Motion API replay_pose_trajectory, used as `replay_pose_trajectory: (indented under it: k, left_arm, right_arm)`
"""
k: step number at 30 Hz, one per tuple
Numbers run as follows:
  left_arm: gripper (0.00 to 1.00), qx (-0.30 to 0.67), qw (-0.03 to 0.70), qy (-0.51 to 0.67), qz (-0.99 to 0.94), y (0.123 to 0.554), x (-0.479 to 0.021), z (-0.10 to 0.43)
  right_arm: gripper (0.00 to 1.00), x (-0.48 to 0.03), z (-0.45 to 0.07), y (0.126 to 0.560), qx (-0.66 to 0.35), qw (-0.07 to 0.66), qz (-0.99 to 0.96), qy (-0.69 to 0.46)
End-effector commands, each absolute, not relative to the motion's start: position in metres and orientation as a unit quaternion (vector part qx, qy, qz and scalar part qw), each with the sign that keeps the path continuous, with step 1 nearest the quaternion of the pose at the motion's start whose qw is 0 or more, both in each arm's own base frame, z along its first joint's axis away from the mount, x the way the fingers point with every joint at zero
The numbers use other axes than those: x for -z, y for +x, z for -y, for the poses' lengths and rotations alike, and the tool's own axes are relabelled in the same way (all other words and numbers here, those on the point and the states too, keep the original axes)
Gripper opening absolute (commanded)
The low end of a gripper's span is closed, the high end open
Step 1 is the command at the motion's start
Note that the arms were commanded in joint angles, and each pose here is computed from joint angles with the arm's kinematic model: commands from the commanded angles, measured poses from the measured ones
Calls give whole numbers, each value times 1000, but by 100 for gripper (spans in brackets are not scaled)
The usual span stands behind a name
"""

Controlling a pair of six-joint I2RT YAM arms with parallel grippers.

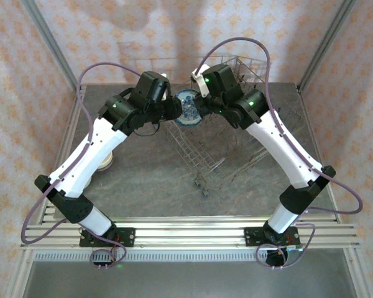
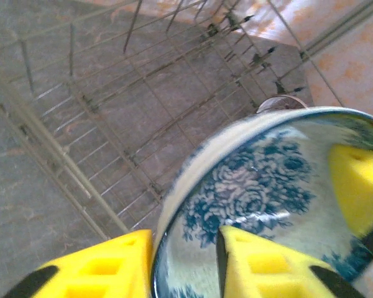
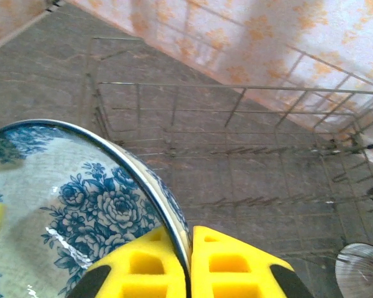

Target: Load the bowls into the dish rack

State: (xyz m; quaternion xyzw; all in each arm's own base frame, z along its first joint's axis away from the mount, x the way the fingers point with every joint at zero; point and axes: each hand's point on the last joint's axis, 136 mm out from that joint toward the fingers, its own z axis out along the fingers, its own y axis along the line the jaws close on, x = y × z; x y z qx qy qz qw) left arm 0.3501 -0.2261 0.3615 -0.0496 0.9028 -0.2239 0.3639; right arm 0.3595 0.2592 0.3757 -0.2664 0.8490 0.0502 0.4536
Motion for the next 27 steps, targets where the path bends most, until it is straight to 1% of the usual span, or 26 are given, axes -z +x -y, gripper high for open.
replay_pose_trajectory:
  k: [1,3,6,10,16,21,24,27]
  left_arm:
    - [41,259,398,-41,-879,358,-393,239]
    - [48,261,406,-30,-875,360,-398,241]
    - [54,256,413,-21,-874,362,-404,240]
    - [58,244,421,-6,-874,363,-408,234]
    - [60,229,412,-29,-881,372,-393,204]
    - [61,233,392,-50,-889,378,-368,191]
    - [61,225,379,-55,-896,381,-351,187]
    - [61,231,367,-64,-899,386,-337,185]
  right_arm:
    - [0,-387,-242,375,10,481,-844,-235]
    - [0,-392,-233,383,43,493,-841,-220]
    - [0,-401,-216,400,73,509,-837,-186]
    - [0,-415,-173,425,108,527,-837,-106]
    - [0,-421,-96,454,191,533,-824,1]
    - [0,-412,-31,467,266,517,-811,67]
    - [0,-396,-5,472,305,495,-810,79]
    - [0,-381,6,475,339,476,-807,80]
